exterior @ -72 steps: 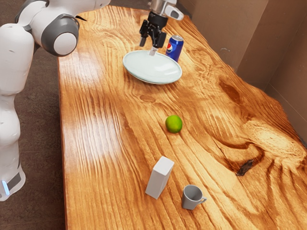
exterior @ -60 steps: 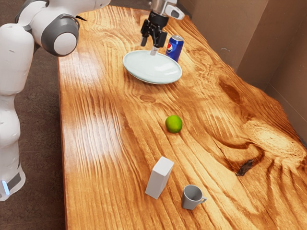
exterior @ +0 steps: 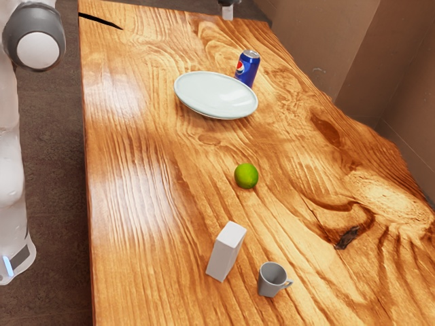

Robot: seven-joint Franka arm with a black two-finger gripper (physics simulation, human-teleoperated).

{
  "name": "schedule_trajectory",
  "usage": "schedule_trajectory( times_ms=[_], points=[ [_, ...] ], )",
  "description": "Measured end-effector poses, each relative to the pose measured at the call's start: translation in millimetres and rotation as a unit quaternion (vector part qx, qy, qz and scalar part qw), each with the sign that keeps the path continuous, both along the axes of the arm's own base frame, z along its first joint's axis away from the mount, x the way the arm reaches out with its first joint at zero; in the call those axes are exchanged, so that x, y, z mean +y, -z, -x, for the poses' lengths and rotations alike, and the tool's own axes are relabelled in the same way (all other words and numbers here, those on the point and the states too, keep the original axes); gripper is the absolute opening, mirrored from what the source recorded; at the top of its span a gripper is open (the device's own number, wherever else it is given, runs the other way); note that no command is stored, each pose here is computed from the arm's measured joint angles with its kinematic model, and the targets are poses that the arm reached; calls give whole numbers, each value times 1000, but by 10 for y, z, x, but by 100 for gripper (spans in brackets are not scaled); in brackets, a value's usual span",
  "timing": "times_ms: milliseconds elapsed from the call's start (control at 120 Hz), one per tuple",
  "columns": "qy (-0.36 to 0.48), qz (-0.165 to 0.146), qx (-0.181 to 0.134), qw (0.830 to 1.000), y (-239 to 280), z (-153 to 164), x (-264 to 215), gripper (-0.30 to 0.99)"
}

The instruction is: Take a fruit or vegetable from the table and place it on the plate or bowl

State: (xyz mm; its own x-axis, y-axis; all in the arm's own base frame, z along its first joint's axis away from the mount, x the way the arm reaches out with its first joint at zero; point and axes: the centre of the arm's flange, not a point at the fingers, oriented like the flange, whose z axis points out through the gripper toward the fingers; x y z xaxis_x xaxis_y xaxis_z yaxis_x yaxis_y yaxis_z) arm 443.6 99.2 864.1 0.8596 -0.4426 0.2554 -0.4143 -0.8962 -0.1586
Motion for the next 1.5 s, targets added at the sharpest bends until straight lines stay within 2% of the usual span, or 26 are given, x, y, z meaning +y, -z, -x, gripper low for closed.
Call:
schedule_trajectory(
  times_ms=[50, 150, 200, 317, 433, 483, 567, 633, 717, 883, 1033, 1200, 1383, 1500],
  points=[
    [44, -6, 40, 998, 393, -458, -107, 69],
    [152, -17, 87, 984, 1226, -1357, -675, 69],
    [182, -25, 108, 977, 1677, -1719, -805, 69],
    [209, -51, 108, 971, 2006, -2008, -722, 69],
    [275, -73, 111, 952, 2356, -2260, -1136, 69],
    [292, -76, 117, 946, 2540, -2347, -1172, 69],
    [315, -79, 128, 937, 2730, -2409, -1149, 69],
    [334, -72, 156, 927, 3043, -2410, -1150, 69],
    [357, -64, 176, 915, 3298, -2192, -1186, 69],
    [394, -63, 173, 900, 3652, -2046, -1317, 69],
    [405, -71, 154, 898, 3704, -2044, -1213, 69],
    [413, -75, 149, 896, 3777, -2077, -1094, 69],
    [424, -72, 156, 889, 3787, -2055, -1063, 69],
    [430, -55, 173, 884, 3804, -1996, -1079, 69]
  ],
)
